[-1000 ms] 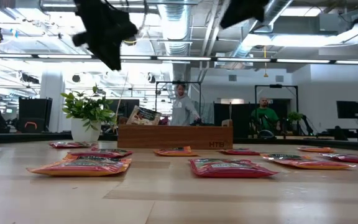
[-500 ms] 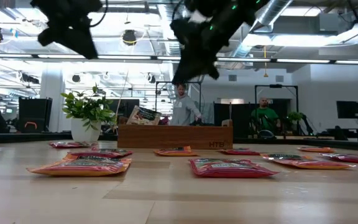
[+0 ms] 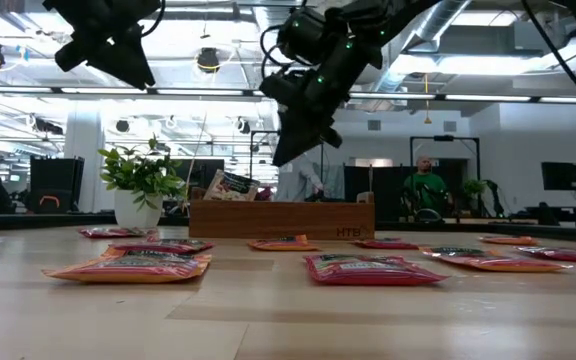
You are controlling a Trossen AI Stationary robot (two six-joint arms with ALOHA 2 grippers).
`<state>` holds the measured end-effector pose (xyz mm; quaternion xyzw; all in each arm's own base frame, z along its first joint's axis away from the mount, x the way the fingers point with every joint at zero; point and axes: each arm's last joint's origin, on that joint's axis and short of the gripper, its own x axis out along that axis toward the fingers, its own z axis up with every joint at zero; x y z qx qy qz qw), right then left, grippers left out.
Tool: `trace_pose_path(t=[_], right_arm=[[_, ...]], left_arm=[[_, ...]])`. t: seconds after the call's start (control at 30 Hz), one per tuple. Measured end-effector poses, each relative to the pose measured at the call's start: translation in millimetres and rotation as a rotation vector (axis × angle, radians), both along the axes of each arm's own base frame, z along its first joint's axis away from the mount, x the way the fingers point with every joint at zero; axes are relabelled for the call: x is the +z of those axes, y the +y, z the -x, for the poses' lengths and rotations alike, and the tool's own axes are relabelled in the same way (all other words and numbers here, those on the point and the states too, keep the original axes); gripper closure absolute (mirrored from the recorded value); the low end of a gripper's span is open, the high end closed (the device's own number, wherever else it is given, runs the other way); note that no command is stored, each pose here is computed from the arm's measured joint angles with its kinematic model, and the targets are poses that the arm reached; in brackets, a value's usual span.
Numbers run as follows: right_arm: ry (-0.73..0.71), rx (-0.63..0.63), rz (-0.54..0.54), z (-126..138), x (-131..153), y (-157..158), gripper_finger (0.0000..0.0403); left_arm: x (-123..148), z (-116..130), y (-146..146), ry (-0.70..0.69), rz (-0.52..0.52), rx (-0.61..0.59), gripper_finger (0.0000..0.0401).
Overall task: Pick & Place Tea
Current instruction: Put the brown tea bag into the left of the wooden organizer
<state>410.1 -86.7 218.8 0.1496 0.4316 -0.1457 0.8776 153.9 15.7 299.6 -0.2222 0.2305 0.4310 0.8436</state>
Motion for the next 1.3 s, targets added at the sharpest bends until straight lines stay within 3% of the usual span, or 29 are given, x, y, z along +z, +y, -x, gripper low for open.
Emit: trace_pose_path(t=[0.23,0.37,0.53,0.8,1.1,1.3], right_arm=[[0.042,-0.014,-0.024,-2.4,-15.0,-0.5,0.0403],[-0.002,-0.038,-0.066,-11.6,-23.3,2.8,0.0403],[-0.028,-0.101,-0.025,-13.9,-19.9,3.6,0.0403],[-0.064,-0.109,-0.061,-16.8,-18.9,6.7,0.0403],[-0.075,-0.017,-0.054,-17.5,-16.8,7.1,0.0403],[-0.148,0.059,0.009,-8.8,16.3,10.4,0.0403]], left_arm=[[0.0,0.0,-0.1,-0.002,0.002,0.002,0.0314],[0.0,0.1,-0.1,0.002,-0.001,-0.002,0.0314],[-0.1,-0.1,-0.6,0.017,-0.006,-0.025,0.0314],[2.2,-3.2,-1.1,-0.009,-0.008,-0.050,0.0314],[5.5,-25.4,-3.7,0.004,-0.089,-0.252,0.0314],[1.6,-59.3,-5.5,0.065,-0.257,-0.442,0.0314]])
